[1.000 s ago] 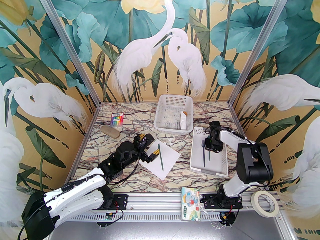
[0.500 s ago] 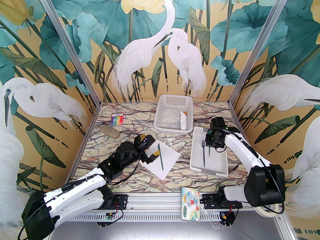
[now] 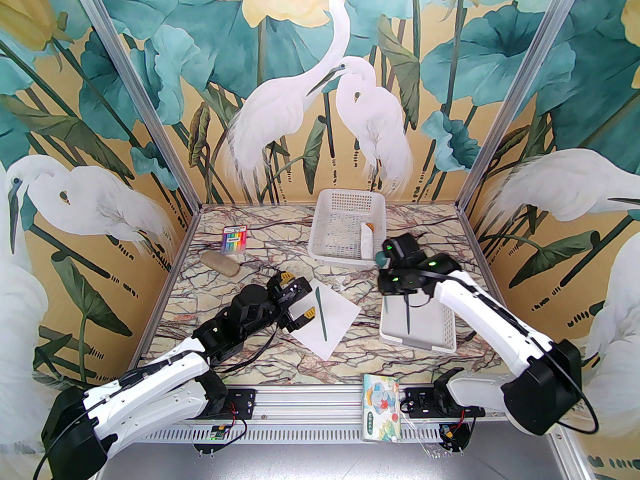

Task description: Place the utensils on the paper napkin and roll it up

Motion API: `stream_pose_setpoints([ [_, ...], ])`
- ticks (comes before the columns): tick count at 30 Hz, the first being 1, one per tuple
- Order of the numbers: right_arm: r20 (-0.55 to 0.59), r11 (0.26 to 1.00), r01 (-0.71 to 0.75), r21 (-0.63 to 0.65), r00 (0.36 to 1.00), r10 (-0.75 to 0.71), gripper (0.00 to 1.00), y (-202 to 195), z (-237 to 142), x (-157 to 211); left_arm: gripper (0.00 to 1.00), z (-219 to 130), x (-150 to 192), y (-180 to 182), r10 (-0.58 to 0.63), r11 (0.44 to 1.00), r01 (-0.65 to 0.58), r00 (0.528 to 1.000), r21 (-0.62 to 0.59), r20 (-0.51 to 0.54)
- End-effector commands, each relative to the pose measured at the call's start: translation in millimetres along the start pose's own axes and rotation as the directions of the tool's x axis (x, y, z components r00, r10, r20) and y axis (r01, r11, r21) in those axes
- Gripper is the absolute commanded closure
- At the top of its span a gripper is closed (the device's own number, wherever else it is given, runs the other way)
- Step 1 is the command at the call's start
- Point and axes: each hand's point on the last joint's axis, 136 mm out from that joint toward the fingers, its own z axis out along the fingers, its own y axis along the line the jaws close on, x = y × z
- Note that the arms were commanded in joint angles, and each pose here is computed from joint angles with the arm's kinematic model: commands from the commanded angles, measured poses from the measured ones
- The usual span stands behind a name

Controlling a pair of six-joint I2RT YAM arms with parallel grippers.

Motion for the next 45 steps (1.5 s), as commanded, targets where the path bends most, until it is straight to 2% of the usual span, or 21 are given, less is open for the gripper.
stream_pose_setpoints([
  [1, -0.014, 0.998, 0.017, -0.057, 1.000, -0.018, 0.83, 35.7, 16.2, -2.7, 0.00, -4.4, 9.4, -0.3, 0.049, 0.999, -0.049, 0.998, 0.001, -0.033],
  [8, -0.082, 0.993, 0.085, -0.079, 0.992, -0.092, 0.83, 76.5, 53.9, 10.9, 0.01, -6.7, 7.6, -4.6, 0.057, 0.998, -0.057, 0.998, 0.024, -0.023],
  [12, -0.100, 0.994, 0.068, -0.089, 0.992, -0.077, 0.84, 88.6, 74.2, 12.7, 0.01, -6.8, 7.3, -6.5, 0.058, 0.998, -0.057, 0.998, 0.034, -0.022],
  [28, -0.165, 0.995, -0.013, -0.101, 0.986, -0.003, 0.83, 105.1, 132.6, 19.6, 0.00, -5.3, 7.4, -13.7, 0.061, 0.996, -0.060, 0.998, 0.065, -0.020],
  [45, -0.225, 0.996, -0.030, -0.080, 0.974, 0.011, 0.83, 105.0, 154.5, 30.3, 0.01, -3.1, 10.1, -17.7, 0.066, 0.995, -0.063, 0.997, 0.083, -0.031],
])
